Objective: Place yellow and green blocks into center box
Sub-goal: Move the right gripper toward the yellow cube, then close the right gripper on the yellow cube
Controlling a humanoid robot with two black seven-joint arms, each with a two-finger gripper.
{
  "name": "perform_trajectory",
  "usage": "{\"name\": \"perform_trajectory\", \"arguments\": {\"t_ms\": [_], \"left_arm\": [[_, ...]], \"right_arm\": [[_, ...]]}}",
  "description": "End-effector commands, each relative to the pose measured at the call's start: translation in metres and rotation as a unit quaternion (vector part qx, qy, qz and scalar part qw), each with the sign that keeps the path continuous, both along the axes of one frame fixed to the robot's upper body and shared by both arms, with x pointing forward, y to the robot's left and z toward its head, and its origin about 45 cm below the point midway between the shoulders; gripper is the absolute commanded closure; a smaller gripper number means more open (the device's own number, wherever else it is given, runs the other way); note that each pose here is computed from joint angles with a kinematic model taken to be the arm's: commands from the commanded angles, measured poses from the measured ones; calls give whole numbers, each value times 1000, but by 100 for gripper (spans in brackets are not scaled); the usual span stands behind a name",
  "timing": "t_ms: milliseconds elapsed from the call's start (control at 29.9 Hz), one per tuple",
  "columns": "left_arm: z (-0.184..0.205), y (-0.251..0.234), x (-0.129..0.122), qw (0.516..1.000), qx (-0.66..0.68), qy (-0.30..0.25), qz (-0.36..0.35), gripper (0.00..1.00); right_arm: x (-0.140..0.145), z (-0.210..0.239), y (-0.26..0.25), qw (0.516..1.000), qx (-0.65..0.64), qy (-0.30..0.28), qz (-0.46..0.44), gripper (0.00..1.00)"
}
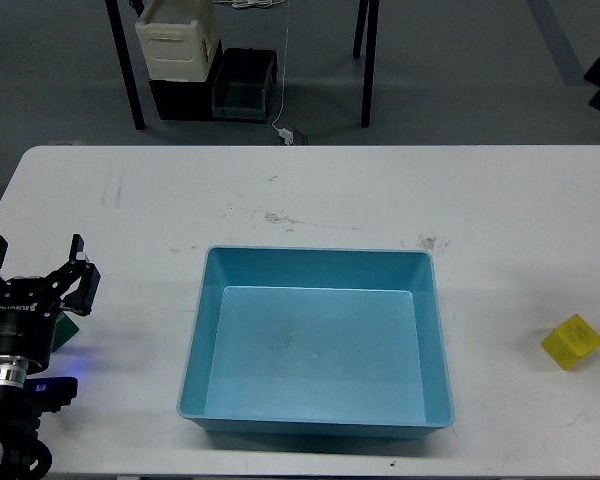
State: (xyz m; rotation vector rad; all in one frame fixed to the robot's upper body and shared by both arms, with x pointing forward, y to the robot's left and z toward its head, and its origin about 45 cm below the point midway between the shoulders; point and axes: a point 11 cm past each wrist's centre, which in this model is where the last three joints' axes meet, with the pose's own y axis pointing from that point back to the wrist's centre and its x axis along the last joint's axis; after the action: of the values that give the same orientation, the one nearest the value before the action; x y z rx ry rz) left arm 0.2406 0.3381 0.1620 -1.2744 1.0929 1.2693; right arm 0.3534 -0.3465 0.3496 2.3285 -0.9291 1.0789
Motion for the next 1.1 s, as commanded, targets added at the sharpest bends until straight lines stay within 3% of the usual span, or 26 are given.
{"name": "perform_trajectory", "arguments": {"t_ms": [0,334,568,1069], "left_arm": [[-2,-4,0,1000,-9,1,2,0],[-11,-6,-1,1000,-14,9,9,0],[-10,-5,0,1000,-12,8,9,0],[-21,-5,-1,999,-17,19,20,0]], "right_arm": [[-9,-27,6,982,-183,17,51,0],[-52,-34,-59,920,-377,93,50,0],[-80,-84,-81,867,-465,154,87,0],[-82,-133,-82,852,-475,193,108,0]]}}
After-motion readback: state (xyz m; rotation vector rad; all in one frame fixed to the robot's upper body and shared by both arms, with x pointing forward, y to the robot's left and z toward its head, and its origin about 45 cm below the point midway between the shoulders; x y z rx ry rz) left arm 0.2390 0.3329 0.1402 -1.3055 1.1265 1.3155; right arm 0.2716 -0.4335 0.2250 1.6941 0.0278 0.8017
